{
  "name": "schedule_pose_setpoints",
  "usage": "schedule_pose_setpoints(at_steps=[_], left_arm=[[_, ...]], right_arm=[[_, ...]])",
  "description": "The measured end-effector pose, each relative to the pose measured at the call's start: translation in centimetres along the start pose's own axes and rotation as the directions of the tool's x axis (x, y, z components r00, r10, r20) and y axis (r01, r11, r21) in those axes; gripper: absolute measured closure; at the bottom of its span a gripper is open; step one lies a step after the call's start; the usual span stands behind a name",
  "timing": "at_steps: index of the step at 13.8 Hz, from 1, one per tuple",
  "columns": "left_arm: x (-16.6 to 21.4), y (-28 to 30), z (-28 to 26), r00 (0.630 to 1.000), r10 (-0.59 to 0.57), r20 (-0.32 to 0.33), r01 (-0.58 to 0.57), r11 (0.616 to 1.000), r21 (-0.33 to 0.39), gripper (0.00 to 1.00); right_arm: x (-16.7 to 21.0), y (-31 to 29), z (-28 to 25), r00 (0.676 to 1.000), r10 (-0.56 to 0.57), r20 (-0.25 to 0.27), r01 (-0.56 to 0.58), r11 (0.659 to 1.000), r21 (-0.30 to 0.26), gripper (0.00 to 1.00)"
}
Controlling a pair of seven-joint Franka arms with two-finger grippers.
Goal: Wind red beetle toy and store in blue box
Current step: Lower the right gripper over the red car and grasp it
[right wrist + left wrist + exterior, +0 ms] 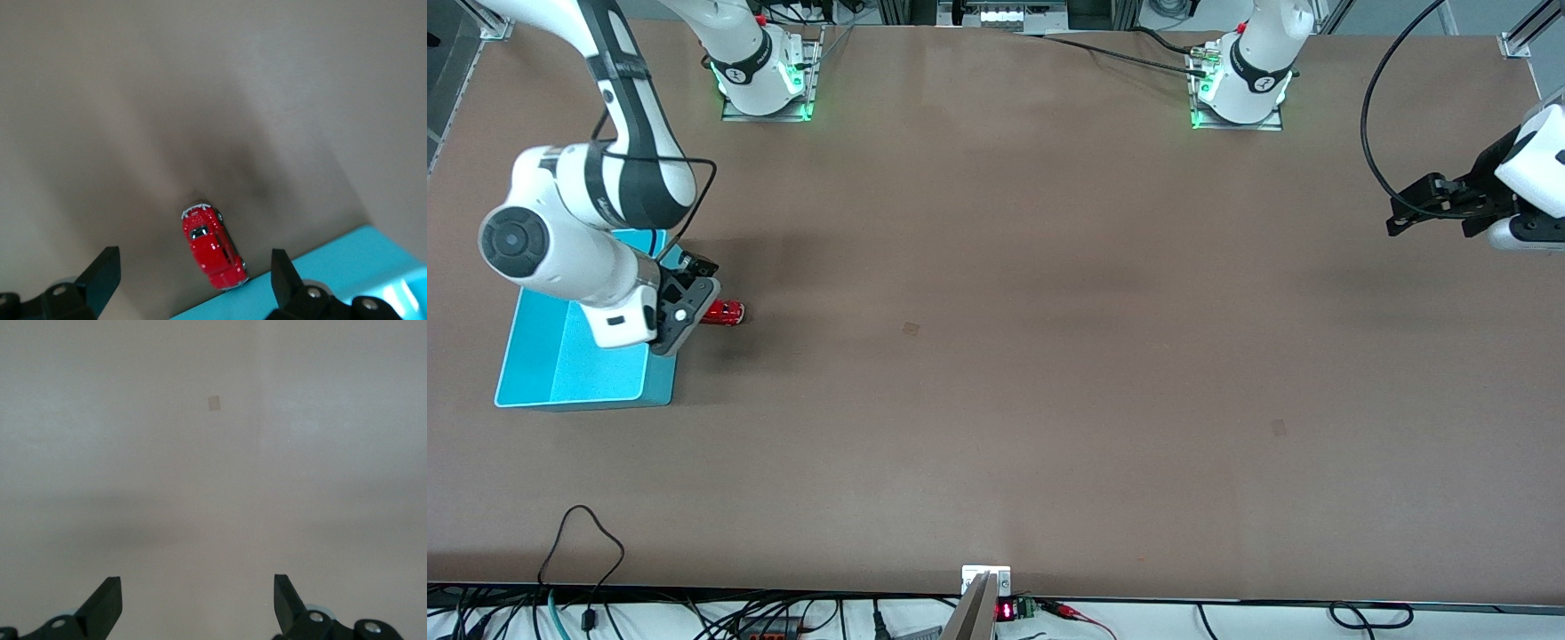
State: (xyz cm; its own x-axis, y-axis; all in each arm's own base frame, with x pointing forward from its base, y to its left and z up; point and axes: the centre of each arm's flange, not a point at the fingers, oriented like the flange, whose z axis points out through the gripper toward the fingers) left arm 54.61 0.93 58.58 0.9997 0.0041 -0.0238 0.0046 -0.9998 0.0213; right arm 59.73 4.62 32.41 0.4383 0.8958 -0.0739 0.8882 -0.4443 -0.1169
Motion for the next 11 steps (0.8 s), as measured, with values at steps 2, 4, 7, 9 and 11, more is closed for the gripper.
schedule_pose_setpoints(at_steps=[2, 4, 7, 9, 11], left_arm=[[-0.1, 0.1, 0.1, 1.0, 0.007, 0.008, -0.007, 1.0, 0.002, 0.0], [-0.2, 0.7, 0.2, 1.0, 0.021, 0.016, -0.021, 1.0, 0.005, 0.0], [-0.2, 2.5, 0.0, 0.998, 0.067, 0.018, -0.067, 0.996, 0.06, 0.0], [-0.3, 3.4, -0.2, 0.996, 0.085, 0.021, -0.086, 0.993, 0.075, 0.0], [-0.4, 3.3, -0.2, 0.996, 0.084, 0.023, -0.085, 0.993, 0.076, 0.0]], right_arm=[[-0.9, 1.2, 2.5, 0.991, -0.13, 0.005, 0.13, 0.991, 0.011, 0.0], [-2.2, 2.4, 4.3, 0.973, -0.231, 0.004, 0.231, 0.973, 0.016, 0.0], [-3.1, 2.3, 6.1, 0.953, -0.302, 0.003, 0.302, 0.953, 0.024, 0.0], [-3.4, 1.4, 8.0, 0.949, -0.316, 0.003, 0.316, 0.949, 0.019, 0.0], [-3.9, 0.5, 9.9, 0.941, -0.339, 0.002, 0.339, 0.941, 0.016, 0.0]])
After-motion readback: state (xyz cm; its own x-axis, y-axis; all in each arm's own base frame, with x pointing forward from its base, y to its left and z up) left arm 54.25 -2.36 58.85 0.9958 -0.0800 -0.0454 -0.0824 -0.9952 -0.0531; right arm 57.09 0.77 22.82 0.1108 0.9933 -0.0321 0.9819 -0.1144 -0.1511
